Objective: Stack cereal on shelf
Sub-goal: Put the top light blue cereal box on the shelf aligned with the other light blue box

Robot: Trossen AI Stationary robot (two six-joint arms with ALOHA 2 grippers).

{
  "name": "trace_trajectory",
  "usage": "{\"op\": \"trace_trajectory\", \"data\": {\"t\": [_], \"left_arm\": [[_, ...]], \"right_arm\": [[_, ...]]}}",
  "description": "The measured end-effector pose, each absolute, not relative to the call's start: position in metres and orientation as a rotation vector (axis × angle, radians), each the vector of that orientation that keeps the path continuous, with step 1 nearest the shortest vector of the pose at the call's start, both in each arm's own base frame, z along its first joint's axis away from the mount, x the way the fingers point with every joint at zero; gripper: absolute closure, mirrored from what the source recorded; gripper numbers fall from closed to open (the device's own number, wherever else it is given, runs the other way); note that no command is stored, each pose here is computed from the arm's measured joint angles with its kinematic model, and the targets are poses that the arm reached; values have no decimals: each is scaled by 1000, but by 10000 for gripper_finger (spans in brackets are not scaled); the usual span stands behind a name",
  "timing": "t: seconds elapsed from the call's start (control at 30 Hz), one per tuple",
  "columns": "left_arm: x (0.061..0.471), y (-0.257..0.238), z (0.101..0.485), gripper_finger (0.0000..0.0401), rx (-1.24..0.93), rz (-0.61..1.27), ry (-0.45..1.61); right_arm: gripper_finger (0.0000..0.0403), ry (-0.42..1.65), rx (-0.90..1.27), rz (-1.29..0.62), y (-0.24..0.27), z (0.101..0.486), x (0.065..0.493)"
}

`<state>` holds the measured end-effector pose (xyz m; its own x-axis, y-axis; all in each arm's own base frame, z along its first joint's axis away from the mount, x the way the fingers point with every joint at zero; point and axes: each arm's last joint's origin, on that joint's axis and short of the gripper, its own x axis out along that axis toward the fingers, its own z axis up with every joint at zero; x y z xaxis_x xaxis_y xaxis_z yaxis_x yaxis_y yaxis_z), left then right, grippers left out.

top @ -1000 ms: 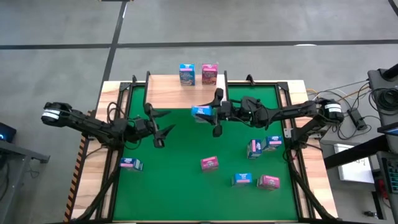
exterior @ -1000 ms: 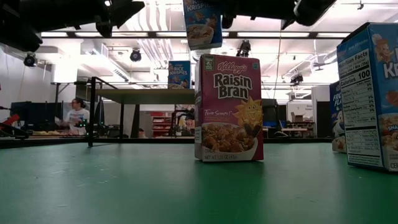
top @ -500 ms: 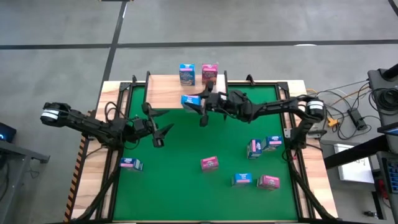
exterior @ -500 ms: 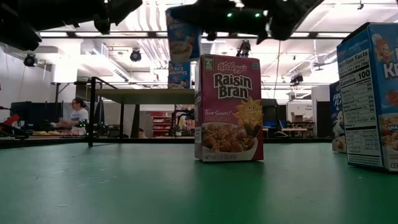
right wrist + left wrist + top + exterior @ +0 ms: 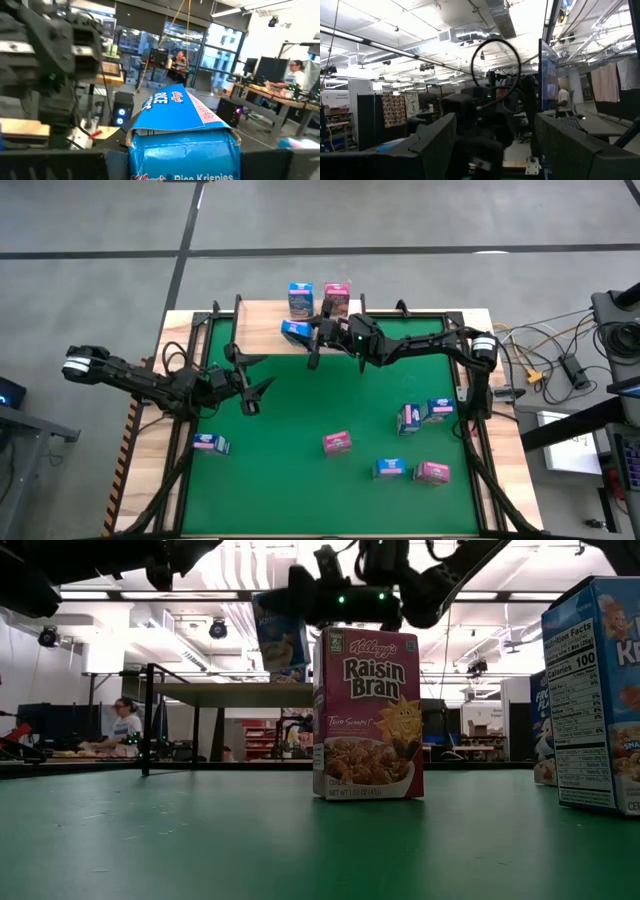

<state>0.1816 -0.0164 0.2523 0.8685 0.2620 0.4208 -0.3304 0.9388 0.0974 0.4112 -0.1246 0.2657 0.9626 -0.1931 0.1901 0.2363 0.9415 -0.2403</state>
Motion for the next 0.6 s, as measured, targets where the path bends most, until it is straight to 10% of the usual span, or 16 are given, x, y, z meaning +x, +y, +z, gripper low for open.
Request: {"op": "trace_trajectory", "data": {"t": [0.6], "left_arm": [[182, -16, 252, 147, 169, 311, -413]], "right_arm": [[273, -133, -180, -290, -152, 251, 409]]}}
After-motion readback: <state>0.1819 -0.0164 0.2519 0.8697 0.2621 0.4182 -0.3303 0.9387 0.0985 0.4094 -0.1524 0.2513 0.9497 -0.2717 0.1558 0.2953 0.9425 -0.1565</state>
